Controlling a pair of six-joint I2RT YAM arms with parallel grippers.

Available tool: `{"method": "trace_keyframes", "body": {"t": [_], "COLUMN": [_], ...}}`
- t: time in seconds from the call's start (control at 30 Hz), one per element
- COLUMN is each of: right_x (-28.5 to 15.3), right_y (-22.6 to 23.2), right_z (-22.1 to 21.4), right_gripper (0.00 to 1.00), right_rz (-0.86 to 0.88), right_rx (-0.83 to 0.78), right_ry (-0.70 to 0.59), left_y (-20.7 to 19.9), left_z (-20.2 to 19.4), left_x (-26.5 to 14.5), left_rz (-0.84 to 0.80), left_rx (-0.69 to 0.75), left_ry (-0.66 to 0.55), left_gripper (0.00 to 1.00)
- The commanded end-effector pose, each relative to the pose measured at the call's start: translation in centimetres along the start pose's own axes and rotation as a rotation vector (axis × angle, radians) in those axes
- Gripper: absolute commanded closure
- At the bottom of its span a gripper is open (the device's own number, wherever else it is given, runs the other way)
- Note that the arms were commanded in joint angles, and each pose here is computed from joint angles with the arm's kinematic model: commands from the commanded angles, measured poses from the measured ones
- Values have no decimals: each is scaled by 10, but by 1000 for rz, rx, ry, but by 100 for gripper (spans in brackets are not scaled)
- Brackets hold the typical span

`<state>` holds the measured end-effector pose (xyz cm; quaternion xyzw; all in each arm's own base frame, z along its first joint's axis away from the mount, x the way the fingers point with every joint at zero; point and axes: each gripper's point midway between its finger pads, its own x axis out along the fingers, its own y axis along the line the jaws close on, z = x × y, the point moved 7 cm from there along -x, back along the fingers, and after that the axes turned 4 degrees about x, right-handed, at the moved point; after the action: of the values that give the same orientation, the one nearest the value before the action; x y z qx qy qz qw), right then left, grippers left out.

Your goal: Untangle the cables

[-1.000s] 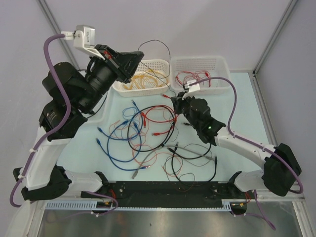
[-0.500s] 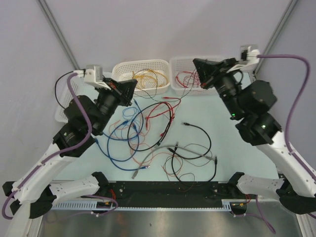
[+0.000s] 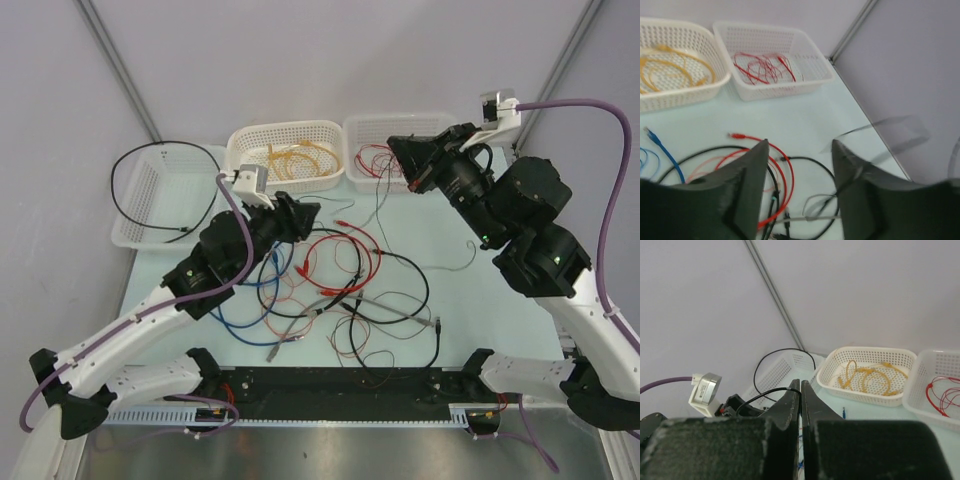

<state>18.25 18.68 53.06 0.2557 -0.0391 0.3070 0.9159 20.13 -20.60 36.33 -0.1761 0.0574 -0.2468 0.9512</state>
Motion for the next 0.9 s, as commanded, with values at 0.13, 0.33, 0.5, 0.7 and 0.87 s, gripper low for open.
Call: {"method": "trace_keyframes", "body": {"t": [0.13,0.33,0.5,0.7,0.87], "right_x": [-11,-13,-14,-14,-8], "right_y": [0,-6,-11,-42,-97], "right_z": [10,4,-2,-30,-61], "right_gripper": [100,100,100,100,100], "right_rz": [-15,-42,-70,-205,-376], "right_rx": [-30,-38,-52,-104,-102], "right_ry": [5,18,37,110,212], "left_y": [7,28,40,14,-20], "left_z": [-16,-29,-46,-31,-13], "left_x": [1,-2,-8,-22,-35], "left_rz": [37,183,240,-57,-356], "left_rx": [-52,-9,-5,-22,-34], "left_ry": [14,49,80,15,-19], "left_gripper": [0,0,0,0,0]}}
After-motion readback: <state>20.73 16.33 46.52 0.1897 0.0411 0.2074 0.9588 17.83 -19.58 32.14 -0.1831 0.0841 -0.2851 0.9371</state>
